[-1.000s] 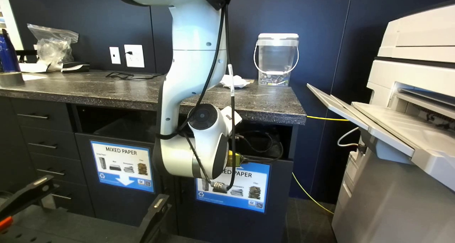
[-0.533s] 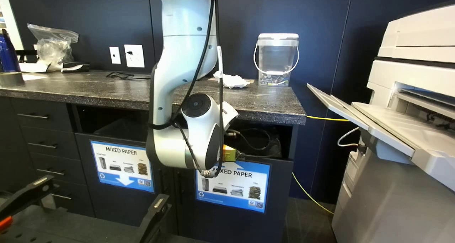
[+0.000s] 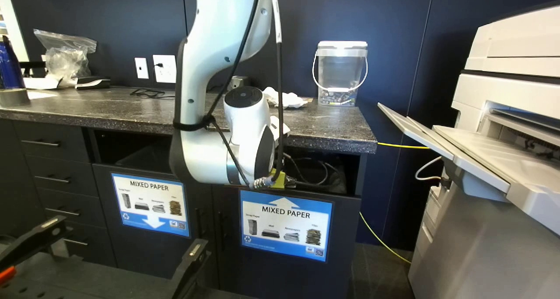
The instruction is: Put the white pieces of papers in the right bin
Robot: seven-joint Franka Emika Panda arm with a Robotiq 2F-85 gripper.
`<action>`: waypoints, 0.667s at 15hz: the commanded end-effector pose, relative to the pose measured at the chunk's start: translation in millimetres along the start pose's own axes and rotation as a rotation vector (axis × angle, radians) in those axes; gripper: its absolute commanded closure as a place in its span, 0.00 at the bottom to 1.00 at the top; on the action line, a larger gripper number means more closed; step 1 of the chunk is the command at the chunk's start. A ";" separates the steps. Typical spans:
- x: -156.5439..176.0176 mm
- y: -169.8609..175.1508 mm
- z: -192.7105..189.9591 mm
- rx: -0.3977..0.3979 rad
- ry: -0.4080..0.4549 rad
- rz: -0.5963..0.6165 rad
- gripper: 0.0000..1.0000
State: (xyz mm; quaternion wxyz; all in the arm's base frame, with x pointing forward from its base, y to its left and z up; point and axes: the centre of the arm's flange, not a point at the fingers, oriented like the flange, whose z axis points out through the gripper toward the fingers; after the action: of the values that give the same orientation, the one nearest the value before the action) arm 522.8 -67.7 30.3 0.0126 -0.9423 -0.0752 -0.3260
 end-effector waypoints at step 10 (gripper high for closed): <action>119.4 11.1 -134.5 0.121 -0.329 -0.036 0.00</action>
State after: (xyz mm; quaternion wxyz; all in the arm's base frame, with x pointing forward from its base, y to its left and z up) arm 521.9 -51.8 150.4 0.0287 -0.9811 -0.1030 -0.1616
